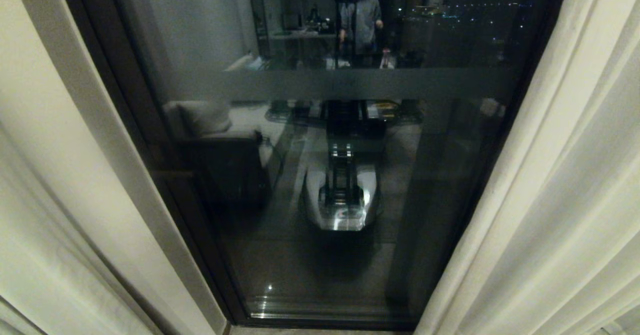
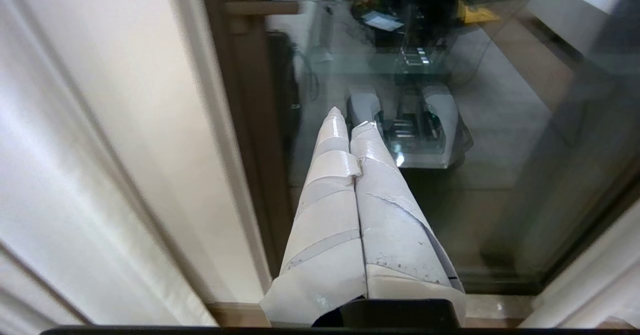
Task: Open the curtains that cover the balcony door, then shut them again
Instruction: Close the inner curtains on both sides
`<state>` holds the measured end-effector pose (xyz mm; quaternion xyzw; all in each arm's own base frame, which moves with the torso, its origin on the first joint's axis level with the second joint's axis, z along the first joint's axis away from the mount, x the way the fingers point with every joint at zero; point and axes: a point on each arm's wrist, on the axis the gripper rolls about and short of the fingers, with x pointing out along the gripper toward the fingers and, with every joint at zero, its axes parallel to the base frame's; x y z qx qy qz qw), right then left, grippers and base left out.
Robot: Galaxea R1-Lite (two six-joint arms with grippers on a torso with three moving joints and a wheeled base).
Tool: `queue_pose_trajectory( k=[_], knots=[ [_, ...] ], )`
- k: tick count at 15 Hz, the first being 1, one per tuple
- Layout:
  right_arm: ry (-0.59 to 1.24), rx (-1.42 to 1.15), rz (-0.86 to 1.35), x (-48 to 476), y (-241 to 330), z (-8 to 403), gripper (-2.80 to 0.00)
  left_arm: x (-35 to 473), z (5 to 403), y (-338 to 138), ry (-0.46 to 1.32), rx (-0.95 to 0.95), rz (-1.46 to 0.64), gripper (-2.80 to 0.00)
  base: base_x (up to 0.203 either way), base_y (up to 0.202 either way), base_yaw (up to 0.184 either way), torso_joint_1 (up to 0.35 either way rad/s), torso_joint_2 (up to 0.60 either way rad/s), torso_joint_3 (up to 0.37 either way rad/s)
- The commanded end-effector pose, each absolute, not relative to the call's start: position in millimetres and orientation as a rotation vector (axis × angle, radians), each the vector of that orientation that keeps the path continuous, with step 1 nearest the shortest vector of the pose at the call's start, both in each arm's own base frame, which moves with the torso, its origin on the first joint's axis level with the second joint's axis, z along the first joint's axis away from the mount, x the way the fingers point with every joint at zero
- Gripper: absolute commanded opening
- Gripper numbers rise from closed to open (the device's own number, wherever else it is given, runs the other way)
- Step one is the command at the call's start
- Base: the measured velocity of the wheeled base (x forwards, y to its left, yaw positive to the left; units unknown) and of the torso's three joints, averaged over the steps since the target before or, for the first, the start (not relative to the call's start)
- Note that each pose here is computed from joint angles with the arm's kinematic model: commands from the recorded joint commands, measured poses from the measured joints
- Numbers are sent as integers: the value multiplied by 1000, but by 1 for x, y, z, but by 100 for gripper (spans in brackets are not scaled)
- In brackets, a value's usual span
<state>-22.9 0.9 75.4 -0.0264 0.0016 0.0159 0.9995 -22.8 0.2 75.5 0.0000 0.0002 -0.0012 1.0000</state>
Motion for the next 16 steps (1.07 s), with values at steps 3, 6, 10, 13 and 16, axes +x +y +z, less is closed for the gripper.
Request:
queue_pose_trajectory(
  k=[3, 6, 10, 13, 16],
  knots=[
    [4, -54, 32, -23, 1, 75, -280, -23, 75, 0, 0, 0, -3, -280, 0, 192, 1, 4, 1, 3],
    [4, -54, 32, -23, 1, 75, -280, -23, 75, 0, 0, 0, -5, -280, 0, 189, 0, 2, 2, 6],
    [4, -54, 32, -23, 1, 75, -280, -23, 75, 0, 2, 2, 0, -280, 0, 193, 0, 2, -1, 2],
    [4, -54, 32, -23, 1, 75, -280, -23, 75, 0, 2, 3, 0, -280, 0, 182, 3, 3, 4, 3],
    [4, -54, 33, -23, 1, 75, -280, -23, 75, 0, 2, 2, 0, -280, 0, 66, 1, 0, -1, 2]
  ],
)
